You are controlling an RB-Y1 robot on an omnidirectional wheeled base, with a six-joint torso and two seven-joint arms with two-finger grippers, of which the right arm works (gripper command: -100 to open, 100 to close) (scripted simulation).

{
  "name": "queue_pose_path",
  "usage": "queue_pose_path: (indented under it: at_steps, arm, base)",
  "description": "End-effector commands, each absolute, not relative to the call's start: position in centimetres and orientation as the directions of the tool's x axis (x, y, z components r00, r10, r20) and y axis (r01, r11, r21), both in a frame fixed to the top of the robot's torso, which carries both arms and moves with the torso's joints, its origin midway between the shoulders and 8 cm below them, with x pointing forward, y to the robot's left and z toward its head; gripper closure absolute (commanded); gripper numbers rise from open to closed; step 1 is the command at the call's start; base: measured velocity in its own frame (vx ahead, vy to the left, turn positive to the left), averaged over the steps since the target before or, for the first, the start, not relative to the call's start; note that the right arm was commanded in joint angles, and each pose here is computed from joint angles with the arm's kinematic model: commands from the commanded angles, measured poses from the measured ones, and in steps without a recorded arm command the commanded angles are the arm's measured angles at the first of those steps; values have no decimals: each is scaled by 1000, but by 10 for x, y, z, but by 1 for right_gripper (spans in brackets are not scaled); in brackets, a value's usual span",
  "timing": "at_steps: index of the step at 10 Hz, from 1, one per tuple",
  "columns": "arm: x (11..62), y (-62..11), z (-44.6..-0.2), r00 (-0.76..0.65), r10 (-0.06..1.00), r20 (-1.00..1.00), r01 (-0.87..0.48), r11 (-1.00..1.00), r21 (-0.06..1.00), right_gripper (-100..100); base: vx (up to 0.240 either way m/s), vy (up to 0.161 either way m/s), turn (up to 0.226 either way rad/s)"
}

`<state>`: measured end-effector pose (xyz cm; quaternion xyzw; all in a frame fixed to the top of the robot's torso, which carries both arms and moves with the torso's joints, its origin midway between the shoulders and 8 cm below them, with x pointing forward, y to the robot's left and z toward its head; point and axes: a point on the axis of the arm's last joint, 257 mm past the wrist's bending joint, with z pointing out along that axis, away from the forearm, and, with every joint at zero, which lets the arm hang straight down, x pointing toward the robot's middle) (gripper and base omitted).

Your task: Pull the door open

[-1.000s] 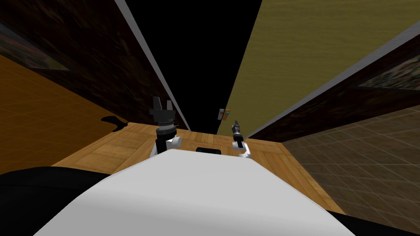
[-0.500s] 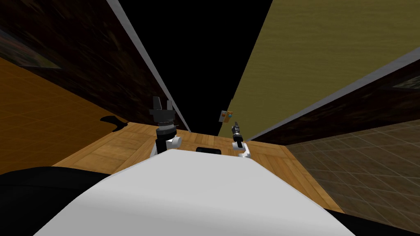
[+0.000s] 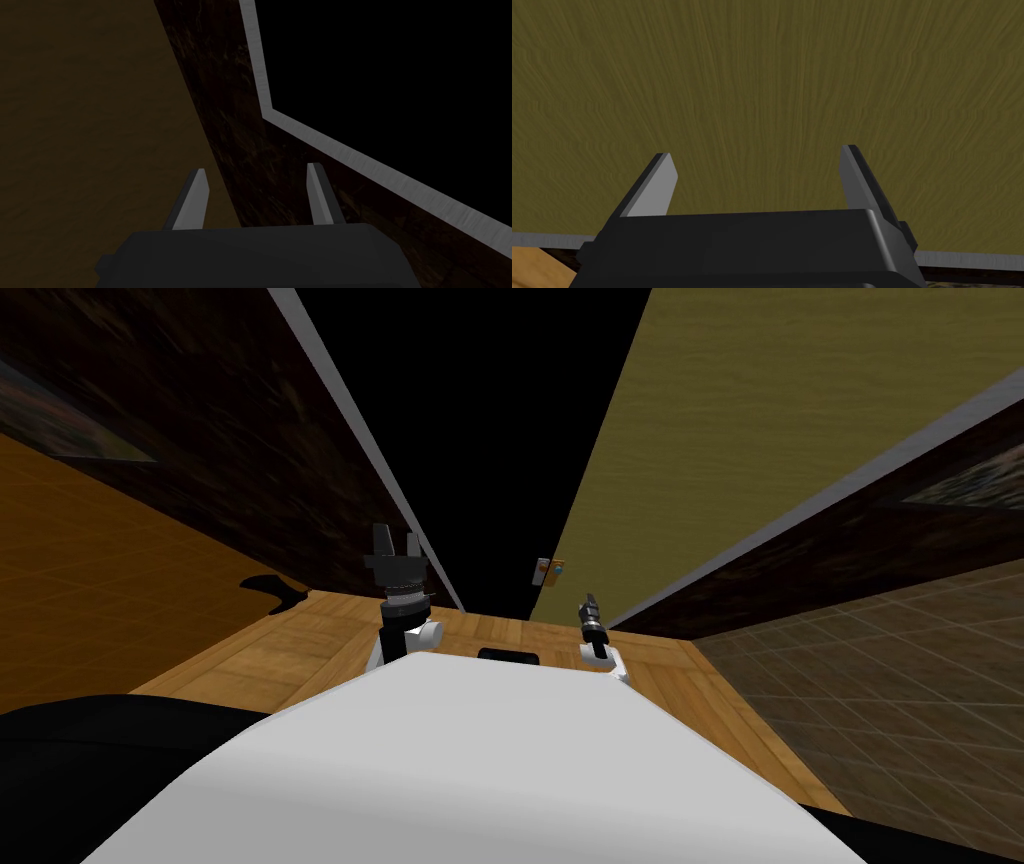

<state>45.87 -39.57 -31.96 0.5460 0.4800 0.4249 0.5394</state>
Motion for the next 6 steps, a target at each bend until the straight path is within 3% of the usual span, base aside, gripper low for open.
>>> queue_pose_path:
  at_steps: [1,3,6]
  arm:
    - [452,-422,-322,208,976,-63,79,48,996,-100]
    - [446,-440,-323,230,971,-68,85,49,995,-100]
    - [447,-450,-317,237,970,-58,70,42,997,-100]
  base:
    - [54,14,-3]
    - [60,5,19]
    - [181,-9,87]
